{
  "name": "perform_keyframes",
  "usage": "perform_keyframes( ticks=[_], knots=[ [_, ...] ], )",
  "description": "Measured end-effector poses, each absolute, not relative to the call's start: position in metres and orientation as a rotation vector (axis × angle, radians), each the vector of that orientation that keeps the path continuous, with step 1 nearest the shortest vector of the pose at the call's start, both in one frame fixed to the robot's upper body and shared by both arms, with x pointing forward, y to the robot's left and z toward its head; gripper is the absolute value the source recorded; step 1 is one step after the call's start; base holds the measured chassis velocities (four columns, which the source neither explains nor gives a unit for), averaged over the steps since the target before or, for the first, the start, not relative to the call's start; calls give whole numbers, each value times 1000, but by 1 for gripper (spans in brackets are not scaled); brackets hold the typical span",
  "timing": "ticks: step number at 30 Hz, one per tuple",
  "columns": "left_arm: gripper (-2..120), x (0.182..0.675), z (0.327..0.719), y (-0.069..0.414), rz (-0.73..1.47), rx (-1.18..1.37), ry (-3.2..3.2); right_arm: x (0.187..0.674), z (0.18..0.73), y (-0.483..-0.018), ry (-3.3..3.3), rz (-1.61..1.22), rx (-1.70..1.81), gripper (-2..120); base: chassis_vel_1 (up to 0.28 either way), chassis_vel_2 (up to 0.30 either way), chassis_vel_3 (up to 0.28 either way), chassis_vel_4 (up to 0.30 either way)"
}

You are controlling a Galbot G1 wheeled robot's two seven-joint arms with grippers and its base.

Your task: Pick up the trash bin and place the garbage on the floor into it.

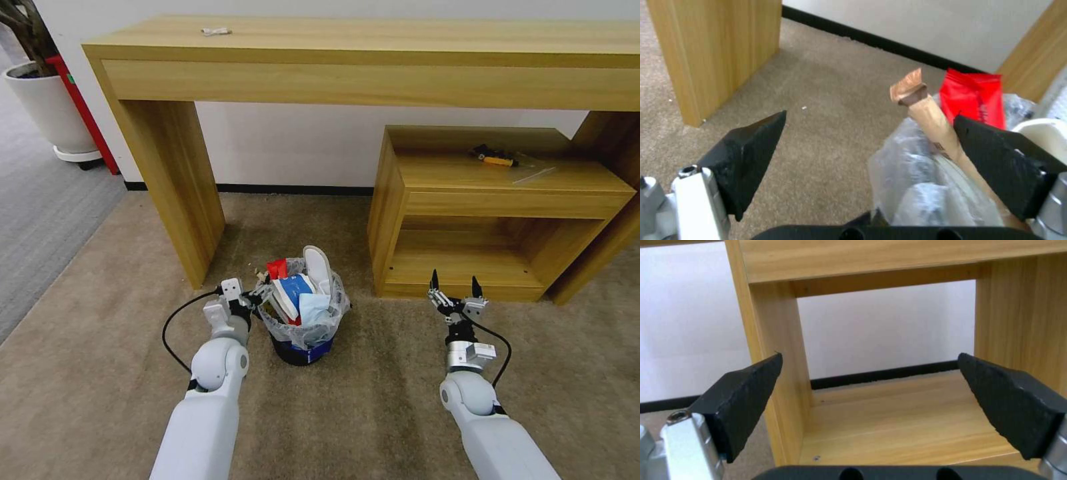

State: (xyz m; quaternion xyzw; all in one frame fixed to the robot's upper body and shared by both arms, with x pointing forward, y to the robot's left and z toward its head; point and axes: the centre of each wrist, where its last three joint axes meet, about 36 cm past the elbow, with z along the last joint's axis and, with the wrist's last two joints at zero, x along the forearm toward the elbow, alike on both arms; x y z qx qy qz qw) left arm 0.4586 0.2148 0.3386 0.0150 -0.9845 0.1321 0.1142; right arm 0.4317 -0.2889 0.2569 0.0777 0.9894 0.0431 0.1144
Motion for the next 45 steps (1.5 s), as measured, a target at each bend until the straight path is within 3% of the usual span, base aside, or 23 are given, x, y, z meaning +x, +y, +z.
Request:
perform_keyframes(
  ticks=[23,45],
  knots=[
    [100,435,292,275,308,216,-3119,415,243,-287,2926,76,246,100,0,0,0,0],
    [100,424,287,259,294,157,-3079,393,222,-288,2904,-25,259,100,0,0,0,0]
  ],
)
